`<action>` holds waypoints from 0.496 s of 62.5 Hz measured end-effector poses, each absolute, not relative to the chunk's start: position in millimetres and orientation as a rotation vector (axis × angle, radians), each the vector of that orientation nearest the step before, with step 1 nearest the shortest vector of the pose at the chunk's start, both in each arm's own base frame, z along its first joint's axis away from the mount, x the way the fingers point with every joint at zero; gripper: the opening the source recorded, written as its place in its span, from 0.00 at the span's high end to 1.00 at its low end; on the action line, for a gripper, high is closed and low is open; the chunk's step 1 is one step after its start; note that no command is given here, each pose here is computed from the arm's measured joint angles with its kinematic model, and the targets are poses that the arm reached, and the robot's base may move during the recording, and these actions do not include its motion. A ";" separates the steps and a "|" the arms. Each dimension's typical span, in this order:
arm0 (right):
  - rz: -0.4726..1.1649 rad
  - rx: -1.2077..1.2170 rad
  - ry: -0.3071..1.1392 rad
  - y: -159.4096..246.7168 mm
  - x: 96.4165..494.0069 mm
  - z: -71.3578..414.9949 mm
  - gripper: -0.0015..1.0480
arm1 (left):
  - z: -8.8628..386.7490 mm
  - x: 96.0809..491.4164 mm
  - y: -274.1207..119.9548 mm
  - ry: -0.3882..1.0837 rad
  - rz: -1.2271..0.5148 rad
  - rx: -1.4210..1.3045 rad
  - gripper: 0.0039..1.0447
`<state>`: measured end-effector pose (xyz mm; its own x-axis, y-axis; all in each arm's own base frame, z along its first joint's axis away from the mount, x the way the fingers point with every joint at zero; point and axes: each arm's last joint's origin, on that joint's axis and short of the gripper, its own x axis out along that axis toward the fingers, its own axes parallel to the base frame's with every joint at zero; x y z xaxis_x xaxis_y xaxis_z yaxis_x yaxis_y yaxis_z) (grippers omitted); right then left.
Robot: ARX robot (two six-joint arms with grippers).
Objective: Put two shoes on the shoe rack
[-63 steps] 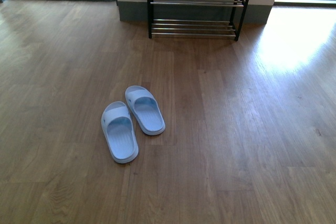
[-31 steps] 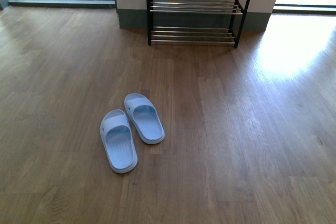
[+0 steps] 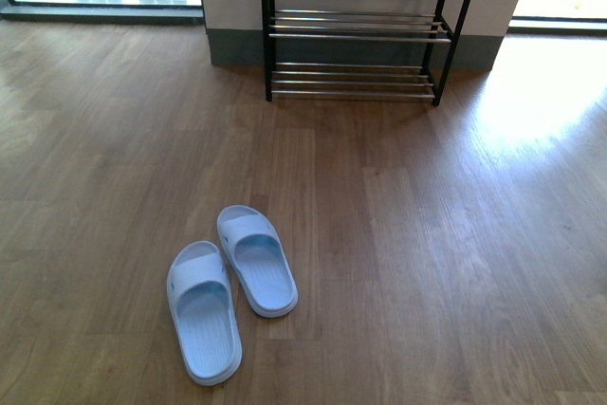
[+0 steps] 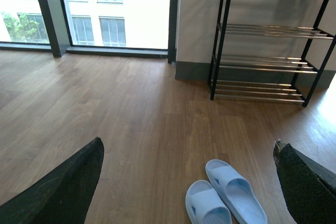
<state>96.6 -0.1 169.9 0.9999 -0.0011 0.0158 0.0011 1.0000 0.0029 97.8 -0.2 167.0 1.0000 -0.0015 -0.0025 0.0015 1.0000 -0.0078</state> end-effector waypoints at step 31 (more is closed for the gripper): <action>-0.002 0.003 -0.015 -0.1 96.7 169.8 0.09 | 167.0 97.8 -0.2 0.002 -0.002 -0.008 0.09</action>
